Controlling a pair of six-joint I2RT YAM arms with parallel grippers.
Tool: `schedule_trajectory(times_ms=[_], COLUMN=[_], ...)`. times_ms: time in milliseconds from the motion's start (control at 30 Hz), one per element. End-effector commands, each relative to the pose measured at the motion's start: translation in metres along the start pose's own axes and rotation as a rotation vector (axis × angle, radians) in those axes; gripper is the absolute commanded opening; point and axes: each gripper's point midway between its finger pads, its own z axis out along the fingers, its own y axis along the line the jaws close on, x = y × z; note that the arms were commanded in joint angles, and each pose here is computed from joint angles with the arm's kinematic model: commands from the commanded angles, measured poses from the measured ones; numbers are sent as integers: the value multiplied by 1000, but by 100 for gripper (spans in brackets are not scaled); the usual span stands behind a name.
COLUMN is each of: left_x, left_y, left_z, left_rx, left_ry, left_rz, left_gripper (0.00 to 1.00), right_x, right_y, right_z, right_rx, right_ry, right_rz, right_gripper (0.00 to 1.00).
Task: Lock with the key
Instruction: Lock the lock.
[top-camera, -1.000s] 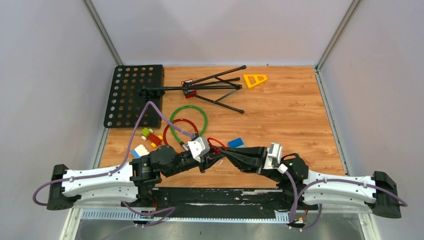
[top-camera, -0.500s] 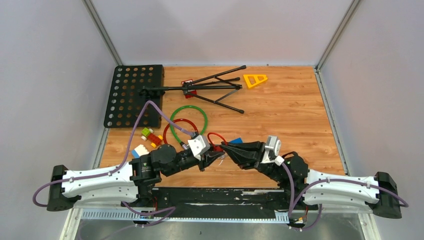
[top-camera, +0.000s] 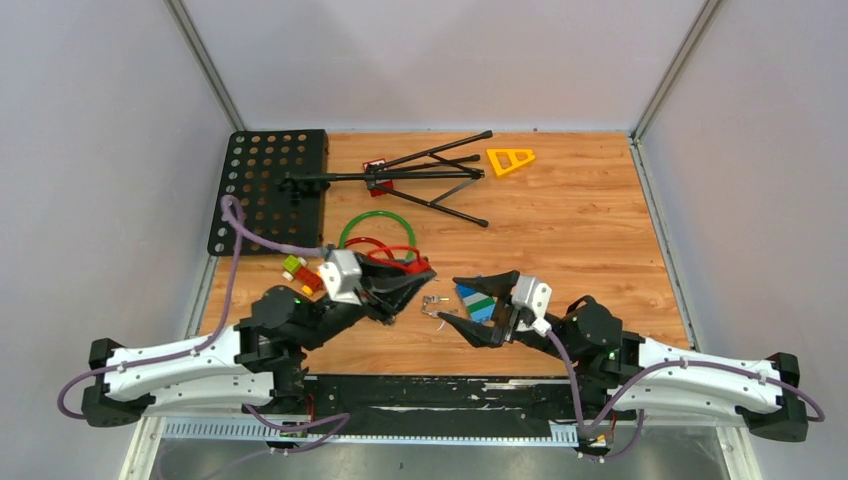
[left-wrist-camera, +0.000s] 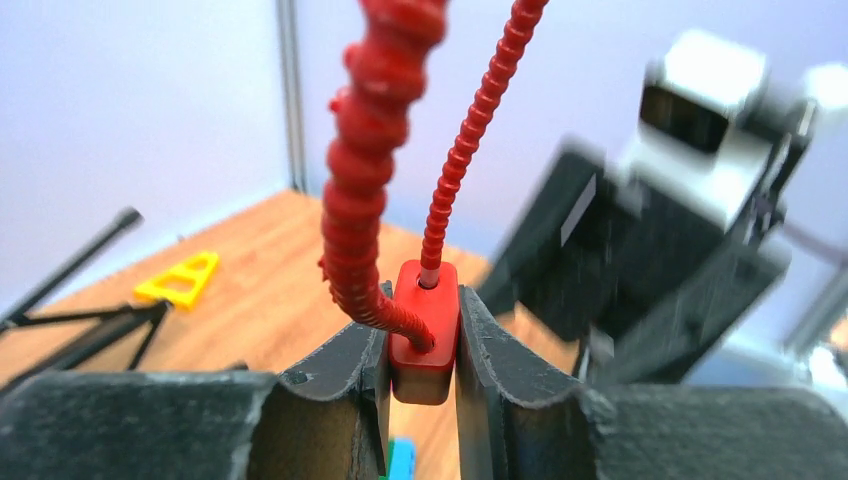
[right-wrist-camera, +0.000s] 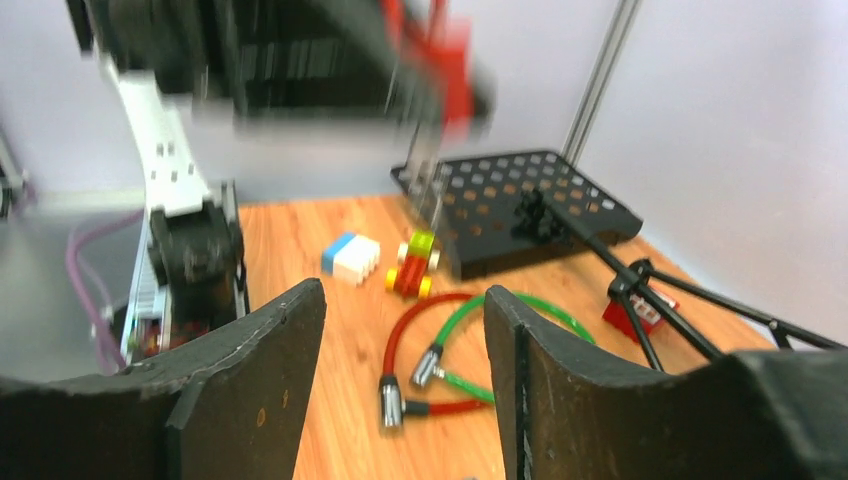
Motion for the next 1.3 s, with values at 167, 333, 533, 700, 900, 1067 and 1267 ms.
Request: schedule_trajectory(times_ms=[167, 333, 533, 700, 900, 1067, 1267], left_x=[-144, -175, -196, -199, -189, -169, -138], left_y=[37, 5, -54, -73, -72, -60, -46], left_z=[-23, -24, -29, -32, -28, -20, -12], left_rx=[-197, -11, 322, 431, 425, 355, 310], left_ry=[-358, -399, -432, -443, -420, -311, -177], left_rz=[-227, -255, -189, -154, -108, 27, 257], left_gripper=[0, 0, 0, 0, 0, 0, 0], right_x=[-21, -29, -34, -43, -60, -95, -145], right_y=[11, 8, 18, 22, 15, 16, 9], right_z=[-27, -31, -30, -29, -22, -14, -8], right_rx=[-115, -110, -178, -225, -204, -237, -232], right_ry=[1, -23, -14, -5, -29, -91, -133], right_rz=[-75, -92, -124, -166, -224, -294, -328], right_gripper=[60, 57, 55, 54, 52, 53, 52])
